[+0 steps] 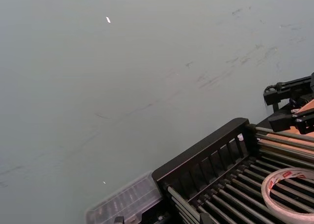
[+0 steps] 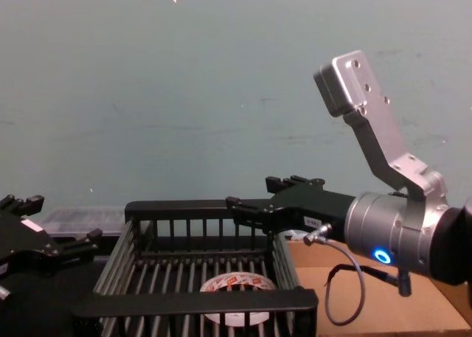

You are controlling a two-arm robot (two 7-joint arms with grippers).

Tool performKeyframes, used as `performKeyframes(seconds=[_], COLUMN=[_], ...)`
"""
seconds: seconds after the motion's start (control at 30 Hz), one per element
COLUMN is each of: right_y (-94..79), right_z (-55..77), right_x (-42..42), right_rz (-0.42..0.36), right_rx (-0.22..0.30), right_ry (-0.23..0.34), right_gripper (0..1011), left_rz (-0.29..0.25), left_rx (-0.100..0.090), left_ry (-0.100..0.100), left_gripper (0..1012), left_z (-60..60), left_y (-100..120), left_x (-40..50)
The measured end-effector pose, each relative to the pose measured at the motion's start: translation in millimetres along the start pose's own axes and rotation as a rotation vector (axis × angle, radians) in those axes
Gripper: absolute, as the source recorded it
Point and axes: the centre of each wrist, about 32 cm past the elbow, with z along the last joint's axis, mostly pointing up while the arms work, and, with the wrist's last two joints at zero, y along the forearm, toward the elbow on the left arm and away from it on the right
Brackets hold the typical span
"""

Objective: Pick up the white tape and place it into the black box , Pick up the silver tape and place it into the brown box.

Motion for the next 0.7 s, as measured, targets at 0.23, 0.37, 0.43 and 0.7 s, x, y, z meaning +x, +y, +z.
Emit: performKeyframes(seconds=[0.23, 0.37, 0.43, 0.7], right_y=[0.0, 0.0, 0.0, -5.4], right_z=[0.0, 0.0, 0.0, -0.1], right_x=[0.0, 0.0, 0.0, 1.8], right_rz=[0.0, 0.0, 0.0, -0.011], right_rx=[0.0, 0.0, 0.0, -0.006], right_ry=[0.0, 0.0, 0.0, 0.0], right_gripper=[929, 1002, 1000, 1000], left_rz=[0.0, 0.0, 0.0, 0.0], left_rx=[0.0, 0.0, 0.0, 0.0], left_ry=[0.0, 0.0, 0.0, 0.0], left_gripper=[1001, 1001, 1001, 1002], left_z=[0.0, 0.0, 0.0, 0.0], left_y=[0.0, 0.0, 0.0, 0.0], left_x=[0.0, 0.0, 0.0, 0.0])
